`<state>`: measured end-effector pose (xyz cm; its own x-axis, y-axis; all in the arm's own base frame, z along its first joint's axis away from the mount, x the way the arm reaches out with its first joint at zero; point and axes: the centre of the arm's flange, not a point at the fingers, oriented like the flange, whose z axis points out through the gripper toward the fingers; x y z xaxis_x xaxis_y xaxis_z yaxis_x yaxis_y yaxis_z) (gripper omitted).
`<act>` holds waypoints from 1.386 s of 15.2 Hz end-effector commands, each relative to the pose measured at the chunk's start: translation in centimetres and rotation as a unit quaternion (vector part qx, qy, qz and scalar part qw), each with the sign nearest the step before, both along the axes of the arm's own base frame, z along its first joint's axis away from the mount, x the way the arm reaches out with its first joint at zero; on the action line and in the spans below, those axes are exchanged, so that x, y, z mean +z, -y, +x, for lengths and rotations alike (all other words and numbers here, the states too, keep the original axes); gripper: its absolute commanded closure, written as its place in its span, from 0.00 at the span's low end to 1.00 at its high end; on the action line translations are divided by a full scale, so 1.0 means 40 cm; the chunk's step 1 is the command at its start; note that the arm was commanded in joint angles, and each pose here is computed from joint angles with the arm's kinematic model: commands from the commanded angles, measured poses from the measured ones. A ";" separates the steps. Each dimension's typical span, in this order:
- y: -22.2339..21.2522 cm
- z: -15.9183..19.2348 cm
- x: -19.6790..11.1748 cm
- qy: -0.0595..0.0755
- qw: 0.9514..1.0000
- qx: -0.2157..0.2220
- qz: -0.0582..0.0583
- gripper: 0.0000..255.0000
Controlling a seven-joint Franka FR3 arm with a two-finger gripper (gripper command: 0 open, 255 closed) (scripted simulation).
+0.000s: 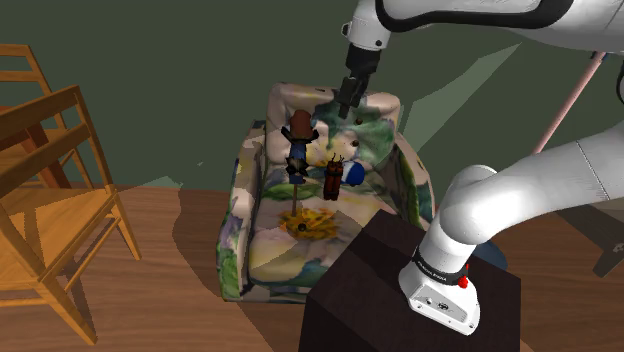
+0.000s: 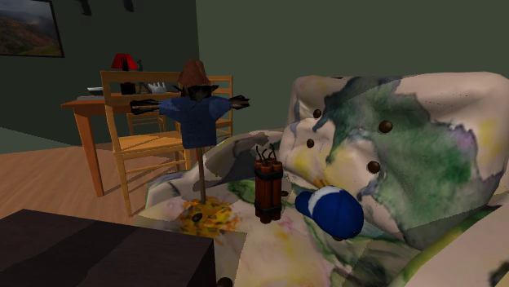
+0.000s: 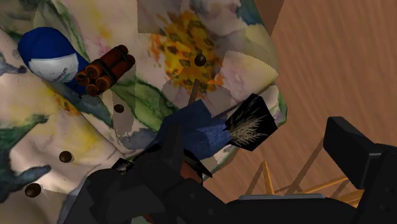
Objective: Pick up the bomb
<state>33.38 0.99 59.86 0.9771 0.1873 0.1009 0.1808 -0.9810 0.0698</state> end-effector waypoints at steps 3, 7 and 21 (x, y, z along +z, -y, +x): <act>0.043 0.025 -0.043 0.000 1.000 0.001 0.000 0.00; 0.130 0.074 -0.130 0.001 1.000 0.003 0.000 0.00; 0.430 0.252 -0.434 0.003 1.000 0.009 0.001 0.00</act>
